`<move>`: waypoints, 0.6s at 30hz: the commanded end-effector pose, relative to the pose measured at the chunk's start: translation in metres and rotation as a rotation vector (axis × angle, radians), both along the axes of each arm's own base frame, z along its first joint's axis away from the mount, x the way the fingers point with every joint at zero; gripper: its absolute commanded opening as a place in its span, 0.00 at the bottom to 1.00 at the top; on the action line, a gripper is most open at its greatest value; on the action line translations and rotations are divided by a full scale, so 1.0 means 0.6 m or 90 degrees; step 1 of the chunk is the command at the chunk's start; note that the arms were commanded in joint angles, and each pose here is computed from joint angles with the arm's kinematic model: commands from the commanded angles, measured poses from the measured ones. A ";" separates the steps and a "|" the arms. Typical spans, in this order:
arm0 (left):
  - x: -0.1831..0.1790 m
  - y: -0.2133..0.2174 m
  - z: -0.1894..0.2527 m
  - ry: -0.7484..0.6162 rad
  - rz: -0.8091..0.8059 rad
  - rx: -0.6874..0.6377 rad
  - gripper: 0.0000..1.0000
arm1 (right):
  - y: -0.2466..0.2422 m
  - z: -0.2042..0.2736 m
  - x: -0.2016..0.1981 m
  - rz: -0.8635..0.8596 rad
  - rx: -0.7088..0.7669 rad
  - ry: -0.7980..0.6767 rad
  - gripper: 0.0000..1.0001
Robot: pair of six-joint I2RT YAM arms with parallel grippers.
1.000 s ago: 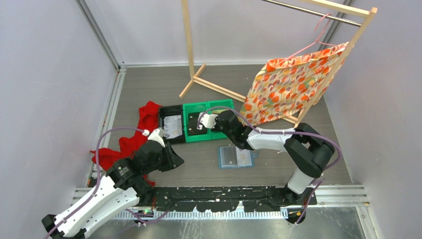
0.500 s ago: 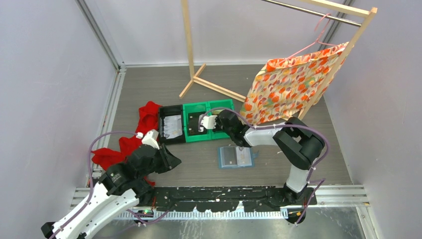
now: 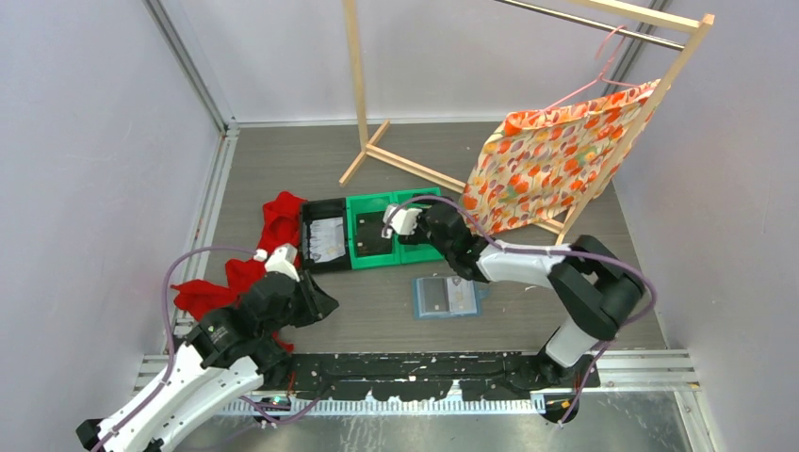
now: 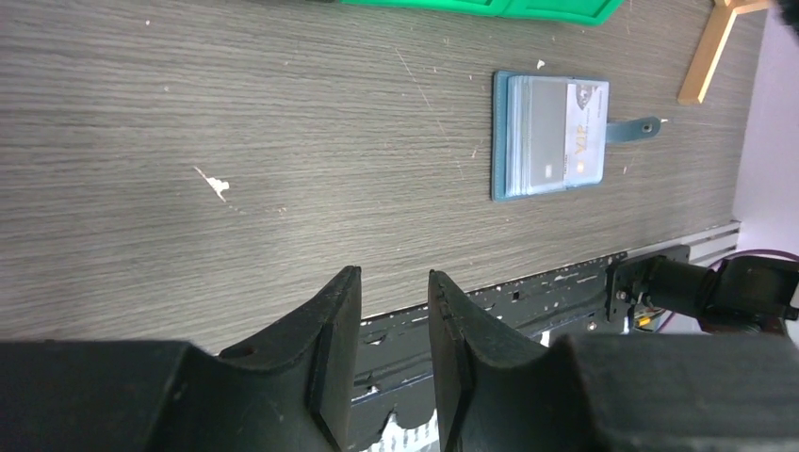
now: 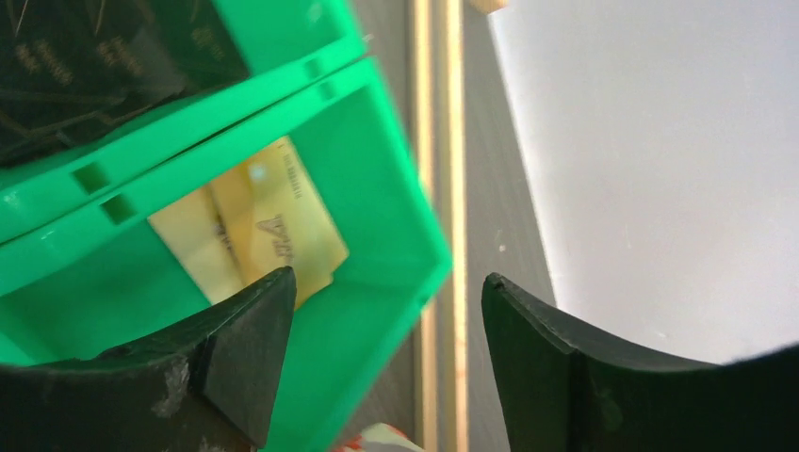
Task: Take the credit cards out of the card holder
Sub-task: Place the credit card in the storage box, then reset both arms
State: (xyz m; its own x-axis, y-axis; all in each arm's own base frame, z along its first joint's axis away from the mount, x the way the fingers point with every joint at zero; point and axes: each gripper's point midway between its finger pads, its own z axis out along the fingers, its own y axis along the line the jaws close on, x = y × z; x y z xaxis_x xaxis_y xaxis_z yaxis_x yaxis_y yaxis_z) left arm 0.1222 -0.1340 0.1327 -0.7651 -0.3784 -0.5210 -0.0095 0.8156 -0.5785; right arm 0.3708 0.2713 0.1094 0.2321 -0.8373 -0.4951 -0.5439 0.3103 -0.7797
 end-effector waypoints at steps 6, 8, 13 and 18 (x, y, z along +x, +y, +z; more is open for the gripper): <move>0.040 -0.008 0.074 -0.063 -0.027 0.062 0.34 | -0.017 0.230 -0.073 -0.132 0.263 0.091 1.00; 0.051 -0.011 0.097 -0.074 -0.036 0.084 0.34 | -0.022 0.283 -0.104 -0.143 0.344 0.141 1.00; 0.079 -0.015 0.146 -0.100 -0.037 0.126 0.34 | -0.052 0.326 -0.176 -0.238 0.479 0.297 1.00; 0.101 -0.011 0.182 -0.132 -0.023 0.154 0.35 | -0.121 0.287 -0.236 -0.382 0.501 0.382 1.00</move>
State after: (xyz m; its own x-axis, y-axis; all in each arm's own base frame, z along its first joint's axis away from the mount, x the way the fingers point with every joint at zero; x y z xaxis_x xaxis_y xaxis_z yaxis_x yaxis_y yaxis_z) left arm 0.1705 -0.1514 0.2219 -0.7027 -0.2238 -0.6753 0.1135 0.9018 -0.4170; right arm 0.2697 0.2359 0.3475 -0.2268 -0.1717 -0.9587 -0.5033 0.8634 -0.0356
